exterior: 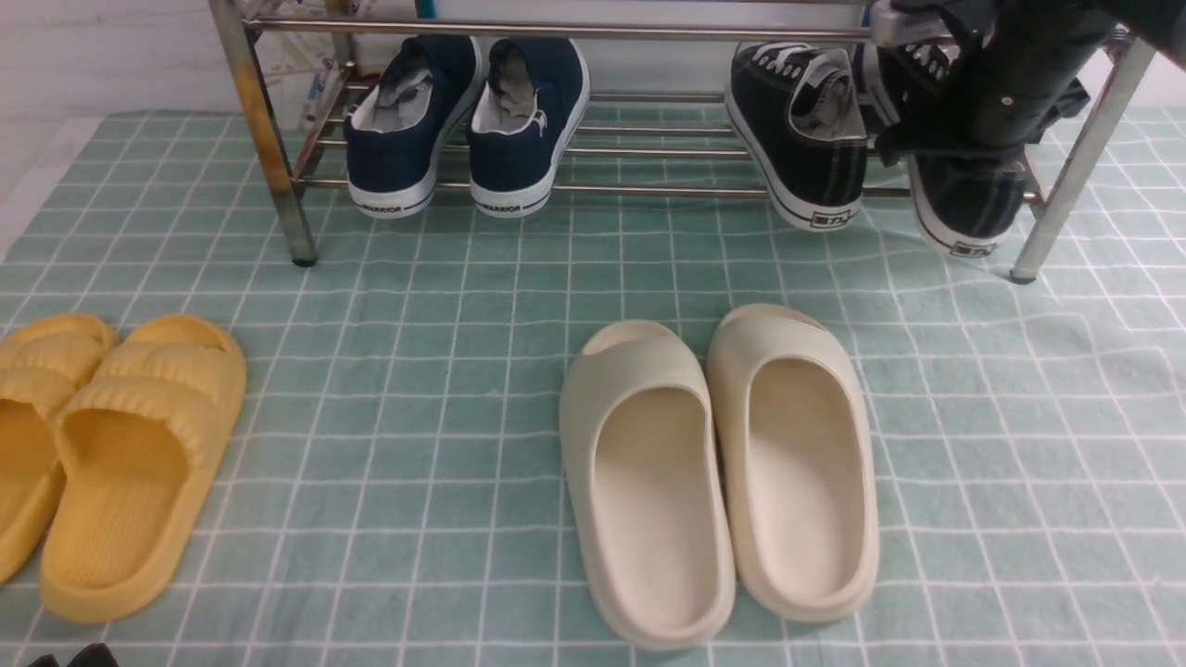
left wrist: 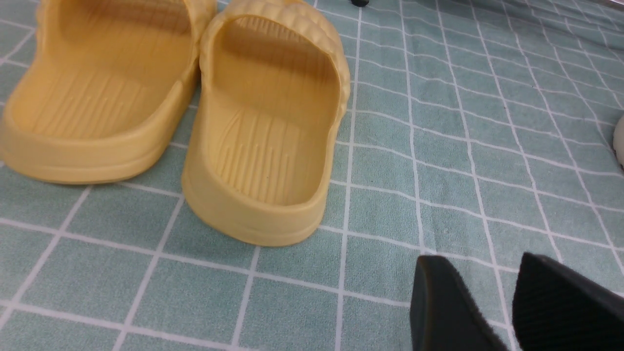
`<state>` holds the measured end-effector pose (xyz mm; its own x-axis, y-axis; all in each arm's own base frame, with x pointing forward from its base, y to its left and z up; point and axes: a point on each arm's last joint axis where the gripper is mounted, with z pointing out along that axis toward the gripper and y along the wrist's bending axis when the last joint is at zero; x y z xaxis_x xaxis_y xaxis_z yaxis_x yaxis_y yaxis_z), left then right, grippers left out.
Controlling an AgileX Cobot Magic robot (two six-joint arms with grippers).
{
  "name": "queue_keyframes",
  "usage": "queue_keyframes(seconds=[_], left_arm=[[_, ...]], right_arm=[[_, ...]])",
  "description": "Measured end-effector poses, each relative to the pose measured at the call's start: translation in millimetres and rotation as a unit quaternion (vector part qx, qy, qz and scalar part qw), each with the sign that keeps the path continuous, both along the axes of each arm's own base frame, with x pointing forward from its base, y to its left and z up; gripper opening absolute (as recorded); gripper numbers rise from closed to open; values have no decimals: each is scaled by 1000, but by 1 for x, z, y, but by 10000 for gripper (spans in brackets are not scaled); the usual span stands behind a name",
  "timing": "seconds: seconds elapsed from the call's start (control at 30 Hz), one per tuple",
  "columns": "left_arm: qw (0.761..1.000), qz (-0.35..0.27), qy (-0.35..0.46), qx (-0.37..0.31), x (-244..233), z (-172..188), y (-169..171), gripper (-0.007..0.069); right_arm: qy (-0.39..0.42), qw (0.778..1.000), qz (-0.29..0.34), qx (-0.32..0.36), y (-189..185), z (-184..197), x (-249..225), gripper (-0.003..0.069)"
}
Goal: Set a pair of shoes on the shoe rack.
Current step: Use the right arm to put a shoe into the shoe rack
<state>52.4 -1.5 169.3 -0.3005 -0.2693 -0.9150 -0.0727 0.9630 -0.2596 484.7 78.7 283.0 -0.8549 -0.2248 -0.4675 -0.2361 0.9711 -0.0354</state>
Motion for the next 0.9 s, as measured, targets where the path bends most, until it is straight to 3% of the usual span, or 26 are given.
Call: queue_keyframes(seconds=[0.2, 0.33, 0.53, 0.57, 0.6, 0.7, 0.9], left_arm=[[1000, 0, 0, 0, 0, 0, 0, 238], [1000, 0, 0, 0, 0, 0, 0, 238], [1000, 0, 0, 0, 0, 0, 0, 238], [1000, 0, 0, 0, 0, 0, 0, 238], [1000, 0, 0, 0, 0, 0, 0, 238], [1000, 0, 0, 0, 0, 0, 0, 238], [1000, 0, 0, 0, 0, 0, 0, 238]], right_arm=[[-26, 1000, -1, -3, 2, -16, 20, 28], [-28, 1000, 1, -3, 3, -22, 23, 72], [-66, 998, 11, -14, 2, -7, 25, 325], [-66, 998, 11, -14, 2, -7, 25, 325], [-65, 998, 10, -14, 2, -1, 22, 388], [-45, 999, 8, -17, -1, 17, 9, 472], [-34, 999, 7, -19, -5, 56, -18, 484]])
